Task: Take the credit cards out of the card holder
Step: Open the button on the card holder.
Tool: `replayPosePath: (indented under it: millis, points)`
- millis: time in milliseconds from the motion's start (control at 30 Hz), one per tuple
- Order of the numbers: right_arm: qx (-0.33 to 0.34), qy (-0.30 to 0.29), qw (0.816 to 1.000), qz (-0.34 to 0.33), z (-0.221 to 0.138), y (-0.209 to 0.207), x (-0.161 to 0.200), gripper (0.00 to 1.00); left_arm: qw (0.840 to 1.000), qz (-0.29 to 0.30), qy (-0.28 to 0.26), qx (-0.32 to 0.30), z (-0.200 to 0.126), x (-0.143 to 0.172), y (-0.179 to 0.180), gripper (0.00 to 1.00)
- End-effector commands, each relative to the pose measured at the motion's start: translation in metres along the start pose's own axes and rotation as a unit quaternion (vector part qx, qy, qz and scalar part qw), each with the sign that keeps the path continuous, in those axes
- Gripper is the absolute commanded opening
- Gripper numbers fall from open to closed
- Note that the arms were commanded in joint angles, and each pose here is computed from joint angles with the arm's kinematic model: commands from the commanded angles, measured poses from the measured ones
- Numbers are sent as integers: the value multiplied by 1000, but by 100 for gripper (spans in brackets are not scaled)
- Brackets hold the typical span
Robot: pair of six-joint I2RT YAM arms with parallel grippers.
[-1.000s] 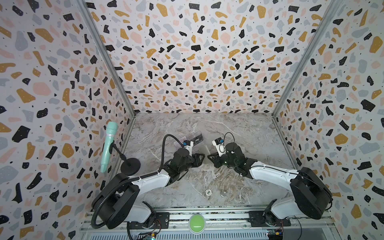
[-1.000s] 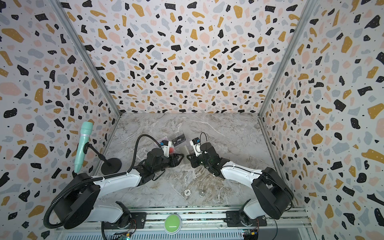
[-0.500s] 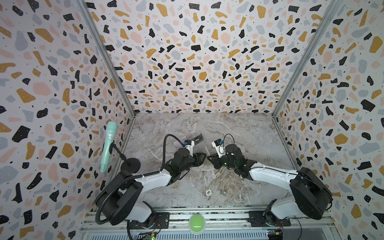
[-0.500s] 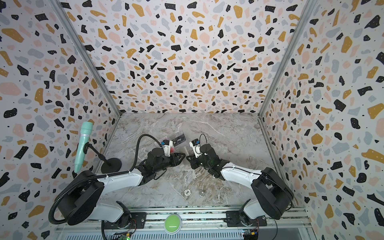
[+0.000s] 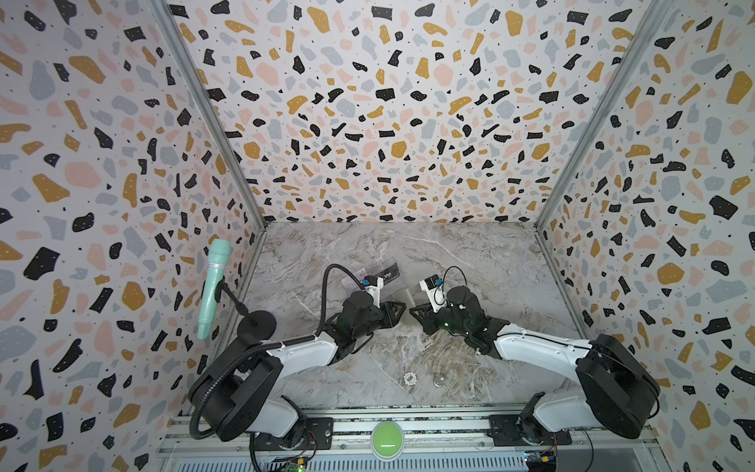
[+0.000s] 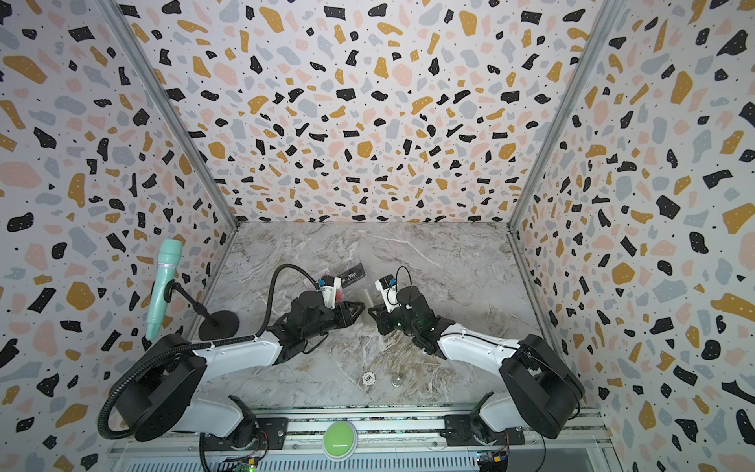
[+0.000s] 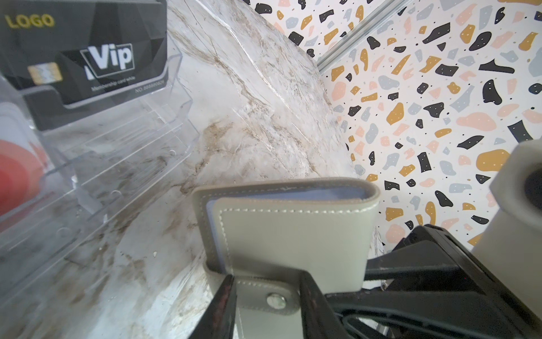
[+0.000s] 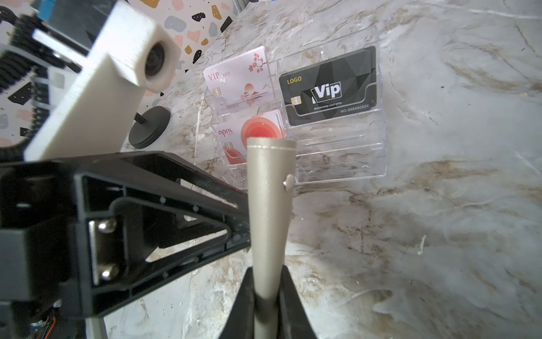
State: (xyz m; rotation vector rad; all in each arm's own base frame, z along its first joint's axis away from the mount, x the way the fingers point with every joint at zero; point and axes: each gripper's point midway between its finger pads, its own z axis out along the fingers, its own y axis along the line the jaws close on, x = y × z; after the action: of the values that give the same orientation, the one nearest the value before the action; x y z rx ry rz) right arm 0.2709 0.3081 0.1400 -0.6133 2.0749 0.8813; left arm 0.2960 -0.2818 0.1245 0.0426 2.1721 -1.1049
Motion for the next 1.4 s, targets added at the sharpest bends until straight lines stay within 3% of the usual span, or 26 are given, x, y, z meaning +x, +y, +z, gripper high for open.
replayPosePath:
  millis: [0,200,800,1167,1367]
  points:
    - [-39,-53,998,-24,-9,24,-30,3,1000,7,12,13,5,3,-6,38]
    - [-37,-56,997,-27,-9,26,-31,2,1000,9,18,14,8,7,-8,36]
    - [-17,-64,997,-28,-14,19,-32,1,1000,20,12,1,2,2,-7,9]
    - [-29,-63,998,-11,-23,9,-32,1,999,38,4,-4,-8,-7,-14,0]
    - [-30,-70,997,0,-29,2,-31,1,999,41,1,3,-12,-10,-21,0]
